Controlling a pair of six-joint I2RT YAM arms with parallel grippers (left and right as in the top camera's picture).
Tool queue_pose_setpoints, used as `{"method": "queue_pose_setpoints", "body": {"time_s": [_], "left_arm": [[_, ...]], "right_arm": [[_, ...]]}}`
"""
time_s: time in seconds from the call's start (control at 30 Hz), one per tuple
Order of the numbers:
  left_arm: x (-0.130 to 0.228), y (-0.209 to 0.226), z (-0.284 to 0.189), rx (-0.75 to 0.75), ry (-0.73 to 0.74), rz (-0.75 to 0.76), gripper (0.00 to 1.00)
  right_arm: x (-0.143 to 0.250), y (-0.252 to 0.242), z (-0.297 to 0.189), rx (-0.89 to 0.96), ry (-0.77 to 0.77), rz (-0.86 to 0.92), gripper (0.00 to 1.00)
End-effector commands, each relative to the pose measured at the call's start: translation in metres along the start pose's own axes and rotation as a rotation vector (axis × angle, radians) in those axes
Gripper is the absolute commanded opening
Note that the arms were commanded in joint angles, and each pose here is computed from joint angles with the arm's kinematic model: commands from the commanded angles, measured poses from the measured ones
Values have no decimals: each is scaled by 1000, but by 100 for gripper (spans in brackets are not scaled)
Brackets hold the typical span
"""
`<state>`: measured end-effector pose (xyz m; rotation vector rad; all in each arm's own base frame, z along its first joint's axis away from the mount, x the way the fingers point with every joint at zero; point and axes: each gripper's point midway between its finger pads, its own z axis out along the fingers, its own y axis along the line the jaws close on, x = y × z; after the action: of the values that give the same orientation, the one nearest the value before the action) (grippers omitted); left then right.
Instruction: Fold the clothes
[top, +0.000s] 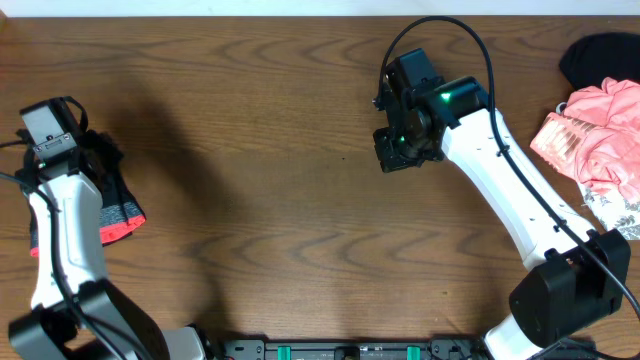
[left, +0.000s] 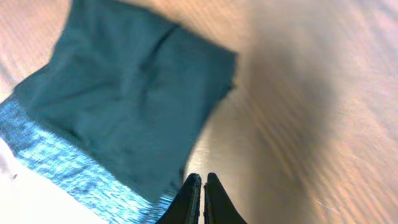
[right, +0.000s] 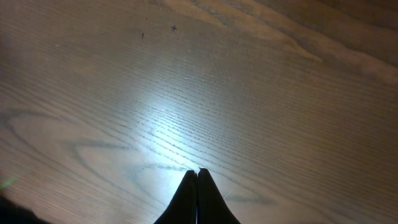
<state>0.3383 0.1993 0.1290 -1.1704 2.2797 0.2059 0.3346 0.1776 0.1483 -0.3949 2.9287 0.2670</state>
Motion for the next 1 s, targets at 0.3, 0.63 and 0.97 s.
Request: {"method": "queue_pose_setpoints", "body": {"time_s": [0.3, 0.63, 0.97], "left_arm": [[4, 47, 73, -197, 24, -142, 6], [48, 51, 135, -227, 151, -108, 6], [83, -20, 161, 43, 238, 183, 6]], "right_arm": [[5, -4, 2, 2, 29, 19, 1], [6, -4, 2, 3, 32, 19, 1], [7, -1, 2, -12, 36, 28, 1]]}}
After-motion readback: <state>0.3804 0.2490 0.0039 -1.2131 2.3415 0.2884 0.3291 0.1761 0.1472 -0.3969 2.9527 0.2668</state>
